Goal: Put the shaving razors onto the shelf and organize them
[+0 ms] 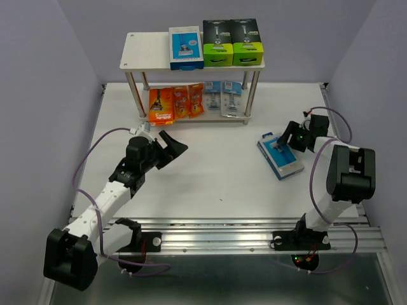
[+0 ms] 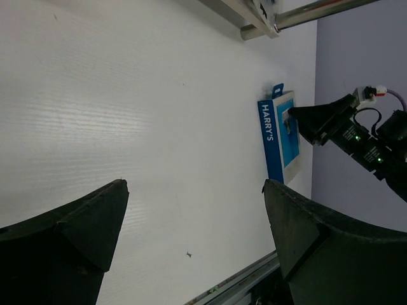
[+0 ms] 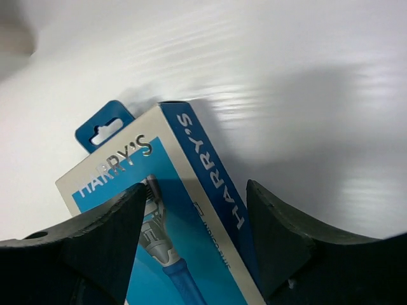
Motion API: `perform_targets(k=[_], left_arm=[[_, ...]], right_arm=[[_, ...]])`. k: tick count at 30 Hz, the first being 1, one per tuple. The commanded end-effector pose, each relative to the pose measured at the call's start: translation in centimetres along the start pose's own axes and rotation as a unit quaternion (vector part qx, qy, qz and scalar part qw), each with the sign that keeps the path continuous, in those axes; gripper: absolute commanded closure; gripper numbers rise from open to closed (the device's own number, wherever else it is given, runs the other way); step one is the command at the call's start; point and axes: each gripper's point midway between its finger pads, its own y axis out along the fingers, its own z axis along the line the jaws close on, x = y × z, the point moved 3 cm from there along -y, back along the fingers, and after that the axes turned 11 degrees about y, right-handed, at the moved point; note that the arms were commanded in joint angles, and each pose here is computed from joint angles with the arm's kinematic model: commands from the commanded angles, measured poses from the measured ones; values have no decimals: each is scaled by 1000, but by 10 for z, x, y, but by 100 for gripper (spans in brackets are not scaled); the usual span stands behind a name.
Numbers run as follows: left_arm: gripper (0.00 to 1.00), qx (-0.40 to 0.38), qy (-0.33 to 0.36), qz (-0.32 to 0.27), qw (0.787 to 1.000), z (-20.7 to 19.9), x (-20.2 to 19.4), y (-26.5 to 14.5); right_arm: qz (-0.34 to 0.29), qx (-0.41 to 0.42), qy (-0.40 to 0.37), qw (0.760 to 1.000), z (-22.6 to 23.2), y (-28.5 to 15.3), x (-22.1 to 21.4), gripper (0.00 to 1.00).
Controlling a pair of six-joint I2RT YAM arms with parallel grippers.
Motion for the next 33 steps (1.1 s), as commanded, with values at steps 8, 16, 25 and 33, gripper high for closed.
perform_targets(k=[8,16,25,33], left_arm=[[1,-81,46,73,993,-7,-37,19],[1,-136,87,159,974,-27,-84,56],[27,-101,88,187,973,-1,-106,94],[59,-128,76,218,965,3,-123,112]], right_arm=[[199,222,-311,903,119,24,-137,43],[275,330,-410,805,164,-6,-201,57],[293,364,-417,779,171,-11,-212,61],[305,350,-417,781,166,-5,-215,64]])
